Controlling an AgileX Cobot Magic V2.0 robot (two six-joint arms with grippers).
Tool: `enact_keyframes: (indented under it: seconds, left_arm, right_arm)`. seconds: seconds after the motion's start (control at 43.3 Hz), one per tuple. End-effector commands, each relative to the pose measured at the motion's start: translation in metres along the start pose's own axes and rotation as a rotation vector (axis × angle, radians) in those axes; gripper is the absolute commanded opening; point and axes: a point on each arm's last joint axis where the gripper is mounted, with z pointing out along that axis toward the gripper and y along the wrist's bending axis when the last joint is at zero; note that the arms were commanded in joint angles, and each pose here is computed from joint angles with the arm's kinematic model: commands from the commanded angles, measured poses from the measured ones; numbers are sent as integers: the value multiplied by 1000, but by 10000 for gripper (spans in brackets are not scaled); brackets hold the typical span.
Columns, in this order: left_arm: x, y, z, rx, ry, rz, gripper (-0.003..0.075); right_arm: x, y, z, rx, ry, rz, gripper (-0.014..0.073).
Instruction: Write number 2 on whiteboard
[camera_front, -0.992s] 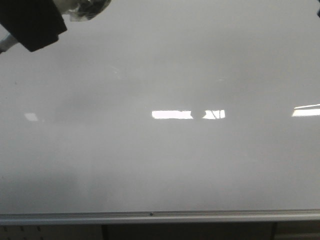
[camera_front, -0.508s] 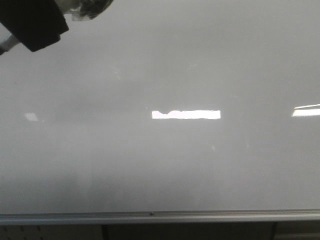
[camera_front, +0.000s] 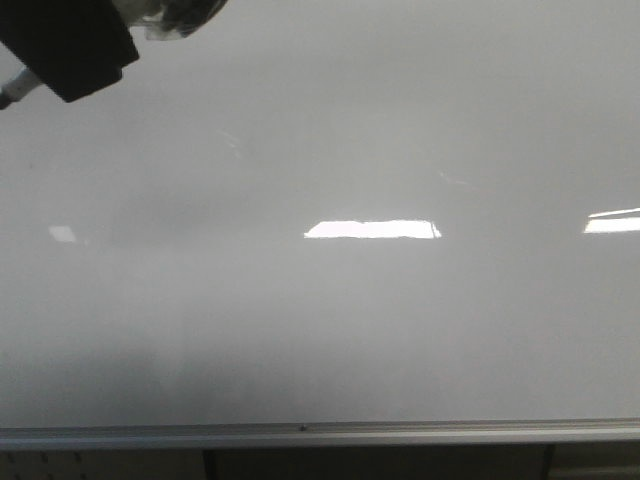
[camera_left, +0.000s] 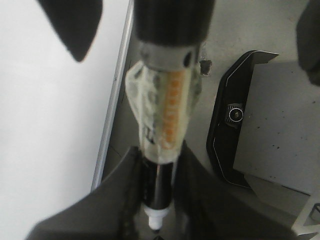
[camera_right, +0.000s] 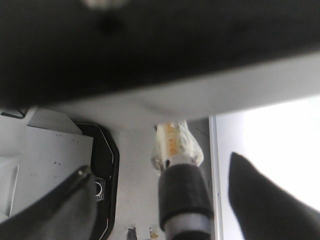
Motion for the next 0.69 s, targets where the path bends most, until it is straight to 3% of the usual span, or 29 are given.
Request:
enact_keyframes:
  seconds: [0.0,0.392,0.508,0.669]
  left_arm:
    - [-8,-2,-16,-32,-95,7,9]
    - [-9,-2,-16,-40,-106,7,37]
    - [-11,0,-17,-56,-129,7,158]
    - [-9,1,-21,-70,-142,-25,399]
  right_arm:
    - [-14,3,-19,38,-102,-15,409]
    - [-14,2,-19,44,-105,-13,27]
    - [-14,2,-19,44,-102,-14,-3]
    - [-11,2,-22,70,-77,-26,-3]
